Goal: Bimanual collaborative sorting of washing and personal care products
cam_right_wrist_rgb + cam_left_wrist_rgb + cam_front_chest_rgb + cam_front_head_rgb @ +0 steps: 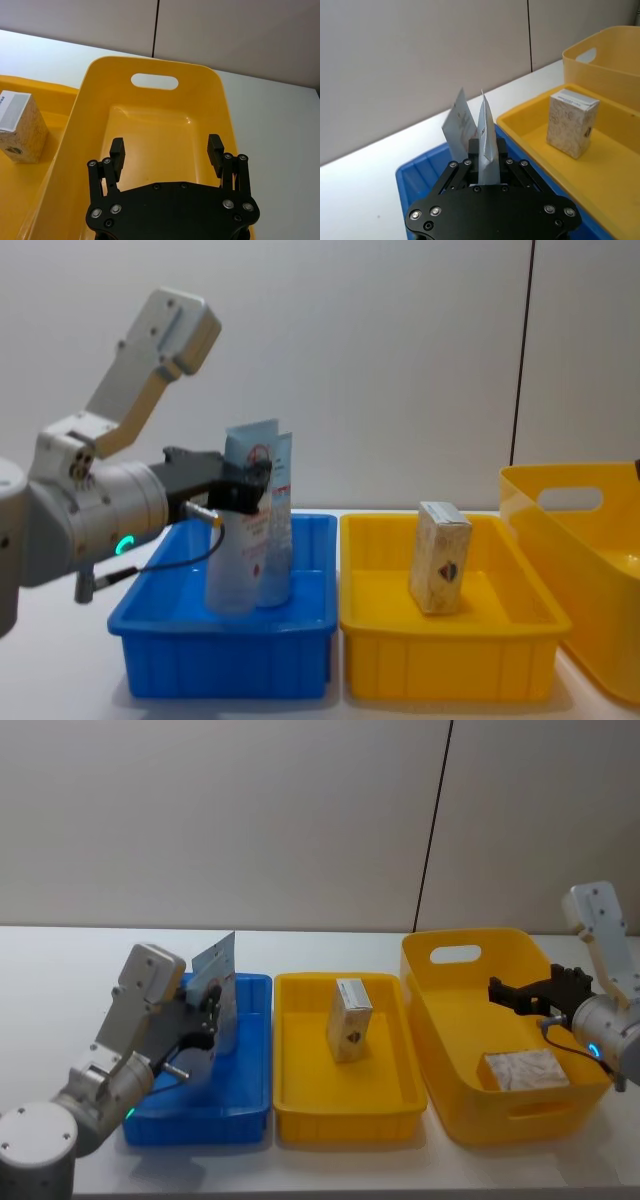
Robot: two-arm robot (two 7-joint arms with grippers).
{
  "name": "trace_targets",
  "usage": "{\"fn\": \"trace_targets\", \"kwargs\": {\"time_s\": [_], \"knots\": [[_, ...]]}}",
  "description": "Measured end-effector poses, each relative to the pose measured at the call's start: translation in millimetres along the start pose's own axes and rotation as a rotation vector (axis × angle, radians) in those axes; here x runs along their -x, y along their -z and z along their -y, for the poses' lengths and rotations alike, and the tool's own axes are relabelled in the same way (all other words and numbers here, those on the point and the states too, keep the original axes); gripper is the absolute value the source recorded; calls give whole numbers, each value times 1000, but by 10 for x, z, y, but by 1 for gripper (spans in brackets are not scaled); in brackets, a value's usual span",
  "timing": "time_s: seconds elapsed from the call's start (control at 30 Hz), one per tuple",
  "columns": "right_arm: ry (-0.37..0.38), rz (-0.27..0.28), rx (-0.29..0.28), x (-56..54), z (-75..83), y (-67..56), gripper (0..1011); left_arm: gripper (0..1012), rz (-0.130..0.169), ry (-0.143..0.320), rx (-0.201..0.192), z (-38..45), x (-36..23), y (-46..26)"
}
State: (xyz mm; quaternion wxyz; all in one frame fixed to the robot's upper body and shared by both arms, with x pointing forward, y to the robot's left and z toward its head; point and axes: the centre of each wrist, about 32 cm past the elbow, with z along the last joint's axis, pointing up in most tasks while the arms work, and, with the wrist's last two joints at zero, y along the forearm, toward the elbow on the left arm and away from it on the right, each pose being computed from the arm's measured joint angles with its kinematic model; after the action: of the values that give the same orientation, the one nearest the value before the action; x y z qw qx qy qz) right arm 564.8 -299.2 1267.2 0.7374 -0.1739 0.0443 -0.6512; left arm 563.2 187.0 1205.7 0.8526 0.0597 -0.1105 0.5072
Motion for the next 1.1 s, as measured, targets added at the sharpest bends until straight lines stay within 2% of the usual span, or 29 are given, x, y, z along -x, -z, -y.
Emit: {"fn": "trace_targets", "kwargs": {"time_s": [0.2,0.47,0.5,0.7,0.9,0.93,1.03,1.1], "knots": [[0,0,0,0,0,0,1003,169,38,-13,20,-1,-19,-159],[0,0,0,0,0,0,1003,170,72,-35,40,-46,-35,-358],[0,0,0,0,0,0,1003,169,79,-39,47,-61,-36,-413],[0,0,0,0,0,0,1003,170,103,-50,75,-108,-40,-594],[0,0,0,2,-3,1,1003,169,134,-43,125,-127,-66,-801],[-1,1,0,4,-6,1,1004,169,134,-43,125,-127,-66,-801],[-6,7,-2,18,-24,3,1003,170,147,-26,154,-105,-97,-873],[-11,14,-7,31,-40,3,1003,169,153,-16,169,-85,-119,-897]]}}
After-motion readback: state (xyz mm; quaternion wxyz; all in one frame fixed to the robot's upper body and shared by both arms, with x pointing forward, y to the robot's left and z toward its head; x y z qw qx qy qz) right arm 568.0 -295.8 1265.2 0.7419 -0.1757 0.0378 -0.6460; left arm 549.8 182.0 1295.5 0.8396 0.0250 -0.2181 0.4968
